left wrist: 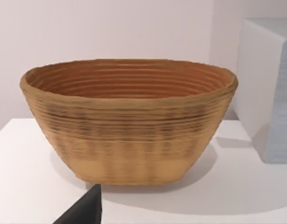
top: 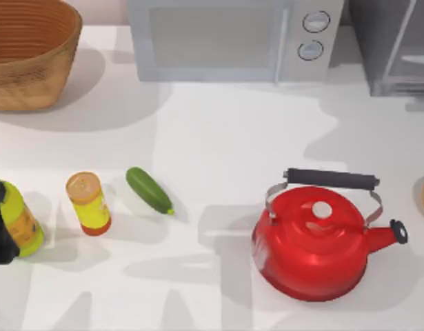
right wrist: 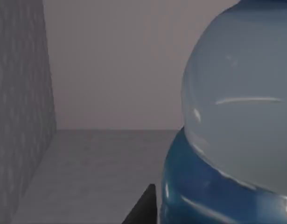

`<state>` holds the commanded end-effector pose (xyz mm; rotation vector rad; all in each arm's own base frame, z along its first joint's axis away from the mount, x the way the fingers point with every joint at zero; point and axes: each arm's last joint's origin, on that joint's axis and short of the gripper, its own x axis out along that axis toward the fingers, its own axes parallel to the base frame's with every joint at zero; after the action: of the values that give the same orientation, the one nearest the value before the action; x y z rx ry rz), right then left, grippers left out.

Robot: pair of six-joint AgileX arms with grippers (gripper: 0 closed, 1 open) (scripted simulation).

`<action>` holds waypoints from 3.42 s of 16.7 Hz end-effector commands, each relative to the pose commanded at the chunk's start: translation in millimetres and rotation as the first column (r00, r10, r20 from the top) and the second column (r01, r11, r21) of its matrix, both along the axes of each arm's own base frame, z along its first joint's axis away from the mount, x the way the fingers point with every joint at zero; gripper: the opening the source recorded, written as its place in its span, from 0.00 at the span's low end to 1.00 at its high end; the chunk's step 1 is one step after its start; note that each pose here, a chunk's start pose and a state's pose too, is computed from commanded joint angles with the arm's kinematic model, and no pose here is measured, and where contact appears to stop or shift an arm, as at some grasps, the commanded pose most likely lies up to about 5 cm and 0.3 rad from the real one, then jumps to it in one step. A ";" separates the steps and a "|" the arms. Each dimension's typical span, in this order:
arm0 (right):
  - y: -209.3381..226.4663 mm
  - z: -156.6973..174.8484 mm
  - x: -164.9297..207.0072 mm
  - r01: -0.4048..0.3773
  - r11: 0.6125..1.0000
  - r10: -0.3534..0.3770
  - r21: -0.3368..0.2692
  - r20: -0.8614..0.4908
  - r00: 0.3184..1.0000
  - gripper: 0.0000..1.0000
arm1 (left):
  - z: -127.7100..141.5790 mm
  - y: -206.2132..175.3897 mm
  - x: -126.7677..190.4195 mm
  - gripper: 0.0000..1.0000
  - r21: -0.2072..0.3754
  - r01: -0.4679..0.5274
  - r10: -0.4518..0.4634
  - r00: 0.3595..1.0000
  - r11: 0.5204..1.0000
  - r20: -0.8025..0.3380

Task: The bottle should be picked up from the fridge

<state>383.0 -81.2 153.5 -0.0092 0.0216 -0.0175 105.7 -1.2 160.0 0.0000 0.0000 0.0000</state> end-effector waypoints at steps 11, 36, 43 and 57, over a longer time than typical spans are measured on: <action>4.5 2.9 -35.7 -0.010 1.000 0.010 0.000 0.013 1.000 0.00 | 0.0 0.0 0.0 1.00 0.000 0.000 0.000 1.000 1.000 0.000; 79.7 8.8 -276.7 -0.017 1.000 0.017 0.009 0.024 1.000 0.00 | 0.0 0.0 0.0 1.00 0.000 0.000 0.000 1.000 1.000 0.000; 79.7 7.0 -277.2 -0.016 1.000 0.016 0.011 0.021 1.000 0.00 | 0.0 0.0 0.0 1.00 0.000 0.000 0.000 1.000 1.000 0.000; 157.1 134.5 -184.9 -0.097 0.995 0.094 0.029 0.101 0.990 0.00 | 0.0 0.0 0.0 1.00 0.000 0.000 0.000 1.000 1.000 0.000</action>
<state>198.1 75.9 288.0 0.0242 -0.0782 0.0780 105.7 -1.2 160.0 0.0000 0.0000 0.0000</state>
